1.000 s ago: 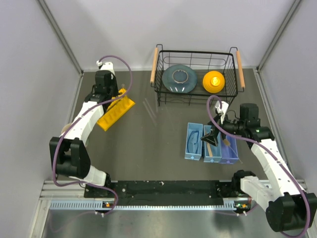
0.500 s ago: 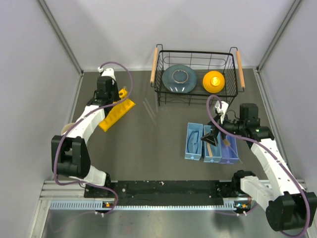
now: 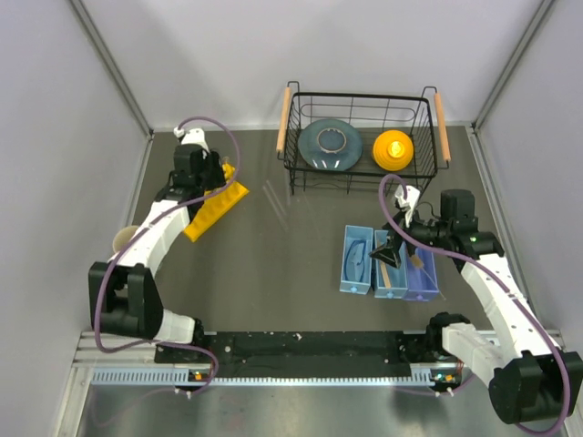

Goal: Organize the chemistry lab equipment

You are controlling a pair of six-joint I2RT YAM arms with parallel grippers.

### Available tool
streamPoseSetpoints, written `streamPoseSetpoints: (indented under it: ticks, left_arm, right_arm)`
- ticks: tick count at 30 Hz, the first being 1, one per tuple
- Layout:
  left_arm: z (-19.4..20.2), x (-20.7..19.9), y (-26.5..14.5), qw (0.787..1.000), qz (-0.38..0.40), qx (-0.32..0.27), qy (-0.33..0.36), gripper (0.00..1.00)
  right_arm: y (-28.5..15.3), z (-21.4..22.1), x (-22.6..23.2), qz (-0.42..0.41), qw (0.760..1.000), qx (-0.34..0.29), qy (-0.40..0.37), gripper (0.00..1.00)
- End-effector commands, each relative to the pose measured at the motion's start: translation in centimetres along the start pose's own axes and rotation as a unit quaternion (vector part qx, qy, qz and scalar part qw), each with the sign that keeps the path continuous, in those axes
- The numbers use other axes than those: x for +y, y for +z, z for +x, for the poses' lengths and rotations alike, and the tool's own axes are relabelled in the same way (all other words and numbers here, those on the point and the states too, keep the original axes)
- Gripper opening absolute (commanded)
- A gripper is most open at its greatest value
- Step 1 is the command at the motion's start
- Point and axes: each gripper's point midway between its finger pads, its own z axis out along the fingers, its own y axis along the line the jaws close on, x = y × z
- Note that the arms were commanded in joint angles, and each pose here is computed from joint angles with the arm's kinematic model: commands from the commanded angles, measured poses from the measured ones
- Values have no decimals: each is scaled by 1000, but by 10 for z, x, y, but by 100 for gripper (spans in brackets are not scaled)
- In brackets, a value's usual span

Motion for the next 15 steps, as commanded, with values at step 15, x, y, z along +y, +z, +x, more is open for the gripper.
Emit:
streamPoseSetpoints:
  ticks: [15]
  left_arm:
    - [-13,-6,-159,989,109,-59,-81,99]
  right_arm:
    - [6,-21,13,-20,998,55,-30,98]
